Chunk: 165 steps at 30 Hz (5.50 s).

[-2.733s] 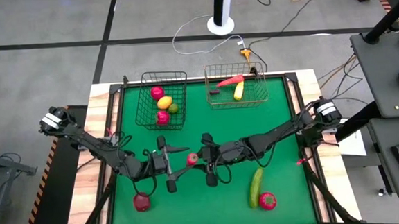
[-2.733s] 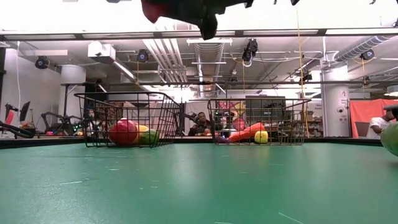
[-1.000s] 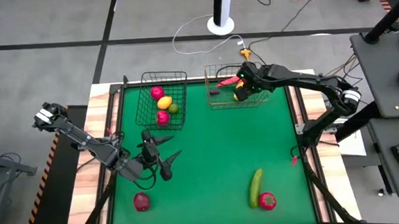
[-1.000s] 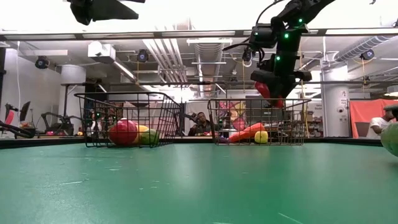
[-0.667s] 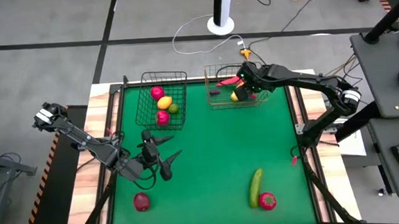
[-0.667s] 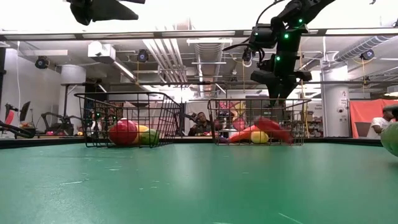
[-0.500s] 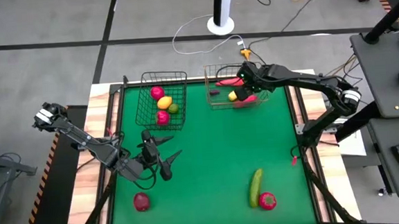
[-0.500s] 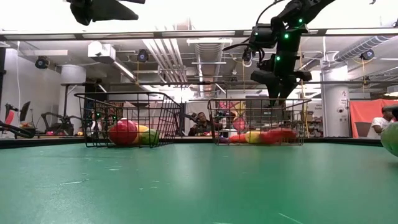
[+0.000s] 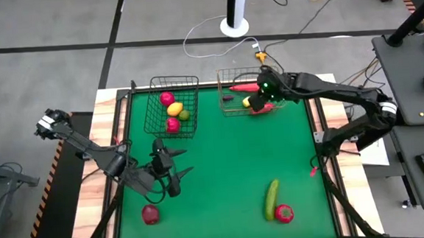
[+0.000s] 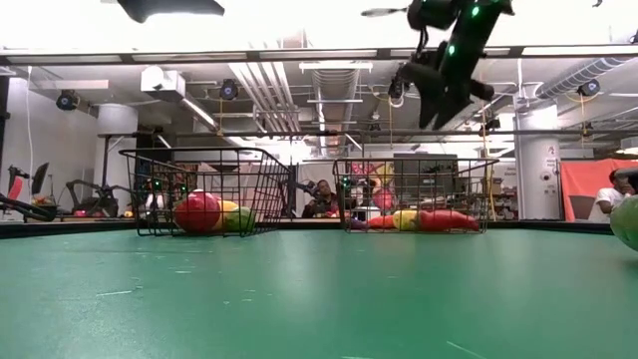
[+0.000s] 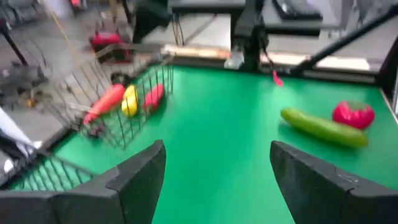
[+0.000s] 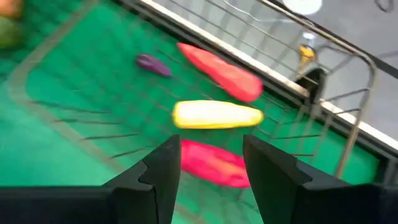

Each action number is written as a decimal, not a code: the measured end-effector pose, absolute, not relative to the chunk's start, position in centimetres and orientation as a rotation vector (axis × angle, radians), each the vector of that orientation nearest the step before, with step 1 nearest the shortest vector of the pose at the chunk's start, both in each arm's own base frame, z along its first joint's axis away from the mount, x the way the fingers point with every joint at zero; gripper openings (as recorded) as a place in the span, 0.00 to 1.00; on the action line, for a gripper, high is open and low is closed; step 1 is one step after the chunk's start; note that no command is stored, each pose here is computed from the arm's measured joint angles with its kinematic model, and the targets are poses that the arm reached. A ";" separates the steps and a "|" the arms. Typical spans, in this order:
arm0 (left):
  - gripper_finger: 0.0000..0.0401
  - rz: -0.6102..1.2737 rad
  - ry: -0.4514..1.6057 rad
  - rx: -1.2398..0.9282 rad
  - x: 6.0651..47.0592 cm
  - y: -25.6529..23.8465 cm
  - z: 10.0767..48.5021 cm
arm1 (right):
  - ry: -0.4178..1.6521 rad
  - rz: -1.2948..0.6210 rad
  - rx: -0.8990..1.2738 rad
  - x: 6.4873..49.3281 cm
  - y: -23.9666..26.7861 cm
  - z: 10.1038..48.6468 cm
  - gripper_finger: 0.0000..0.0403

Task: Sort produce into baskets
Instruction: Put the cucumber into the gold wire basket

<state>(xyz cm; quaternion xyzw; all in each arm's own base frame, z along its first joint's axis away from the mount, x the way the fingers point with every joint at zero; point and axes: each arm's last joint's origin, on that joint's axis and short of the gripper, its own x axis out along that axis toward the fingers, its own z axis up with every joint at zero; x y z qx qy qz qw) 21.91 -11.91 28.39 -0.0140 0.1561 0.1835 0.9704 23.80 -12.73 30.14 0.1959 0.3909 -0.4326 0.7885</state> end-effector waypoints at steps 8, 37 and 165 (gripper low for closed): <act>0.67 0.279 0.557 -0.166 20.9 -11.8 29.4 | 0.778 -0.759 0.371 24.7 -7.7 31.6 0.40; 0.67 0.173 0.663 -0.278 20.6 -12.2 29.3 | 1.150 0.059 0.215 23.3 7.3 29.8 0.41; 0.67 0.494 0.362 0.201 20.4 -14.8 30.7 | 0.327 0.055 -0.107 30.6 9.1 25.4 0.34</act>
